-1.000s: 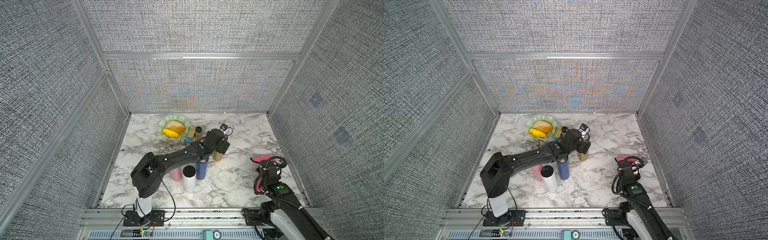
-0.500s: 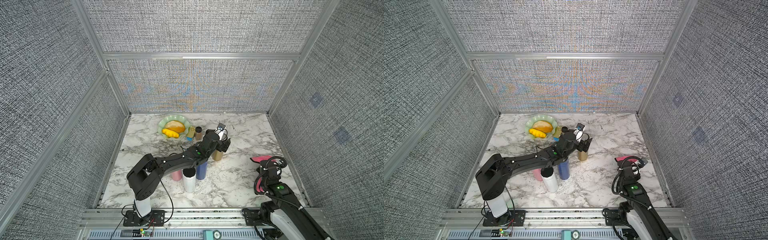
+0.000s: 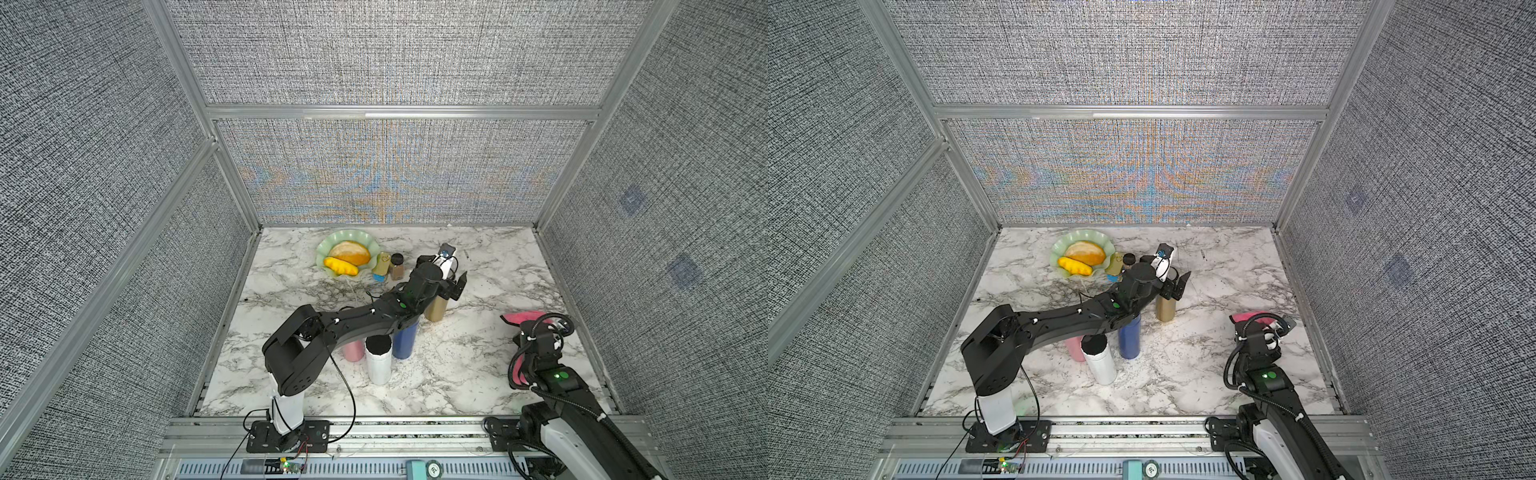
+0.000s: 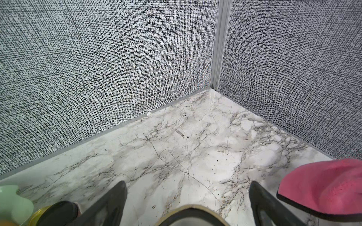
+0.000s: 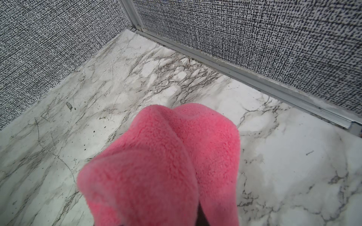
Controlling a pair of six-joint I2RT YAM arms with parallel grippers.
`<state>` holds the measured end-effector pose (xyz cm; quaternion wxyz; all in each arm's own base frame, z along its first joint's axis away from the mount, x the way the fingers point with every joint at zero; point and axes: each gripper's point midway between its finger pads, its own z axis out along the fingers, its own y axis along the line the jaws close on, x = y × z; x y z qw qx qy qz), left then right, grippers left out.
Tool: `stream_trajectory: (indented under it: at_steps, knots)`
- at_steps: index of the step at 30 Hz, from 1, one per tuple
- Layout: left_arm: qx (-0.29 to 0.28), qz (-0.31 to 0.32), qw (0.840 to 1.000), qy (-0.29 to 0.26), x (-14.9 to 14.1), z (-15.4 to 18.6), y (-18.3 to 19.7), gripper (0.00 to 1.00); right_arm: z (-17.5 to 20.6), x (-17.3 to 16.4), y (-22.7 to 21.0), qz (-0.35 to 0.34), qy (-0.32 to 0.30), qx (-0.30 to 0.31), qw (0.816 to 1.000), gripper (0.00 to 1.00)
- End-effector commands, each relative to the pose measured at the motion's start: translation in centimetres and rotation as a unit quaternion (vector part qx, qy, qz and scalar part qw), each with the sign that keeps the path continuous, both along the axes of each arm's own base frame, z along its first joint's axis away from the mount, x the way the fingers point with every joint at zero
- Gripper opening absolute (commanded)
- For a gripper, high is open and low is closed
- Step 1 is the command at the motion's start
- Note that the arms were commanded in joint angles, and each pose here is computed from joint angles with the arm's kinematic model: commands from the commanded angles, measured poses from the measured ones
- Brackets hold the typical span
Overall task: Wipe the surface of the thermos
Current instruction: Pick up the thermos from the center of the board.
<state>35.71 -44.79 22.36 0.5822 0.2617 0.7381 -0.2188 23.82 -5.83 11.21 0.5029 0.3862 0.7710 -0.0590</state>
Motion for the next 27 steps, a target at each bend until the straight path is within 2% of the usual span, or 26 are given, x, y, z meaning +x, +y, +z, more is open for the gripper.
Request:
stream_trajectory:
  at_steps: [1,9,12,18,23,27]
  knots:
    - [0.030,0.018,0.999,0.019,0.5,-2.6,0.6,0.97,0.3,0.1,-0.1,-0.004,-0.010,0.000,1.000,0.00]
    - [0.032,0.040,0.999,0.011,0.6,-1.0,1.8,0.97,0.3,0.1,-0.1,-0.003,-0.012,0.001,1.000,0.00]
    - [0.033,0.073,0.997,0.017,1.4,0.2,2.4,0.97,0.3,0.1,-0.1,-0.004,-0.011,0.000,1.000,0.00]
    - [-0.003,0.118,0.993,0.025,2.2,3.1,2.6,0.97,0.4,0.1,-0.1,-0.005,-0.013,0.001,1.000,0.00]
    - [-0.010,0.180,0.983,0.015,2.6,5.3,2.6,0.97,0.3,0.2,-0.1,-0.002,-0.012,0.000,1.000,0.00]
    - [-0.033,0.244,0.969,0.007,0.8,6.4,2.6,0.99,0.4,0.2,0.0,-0.001,-0.013,0.000,1.000,0.00]
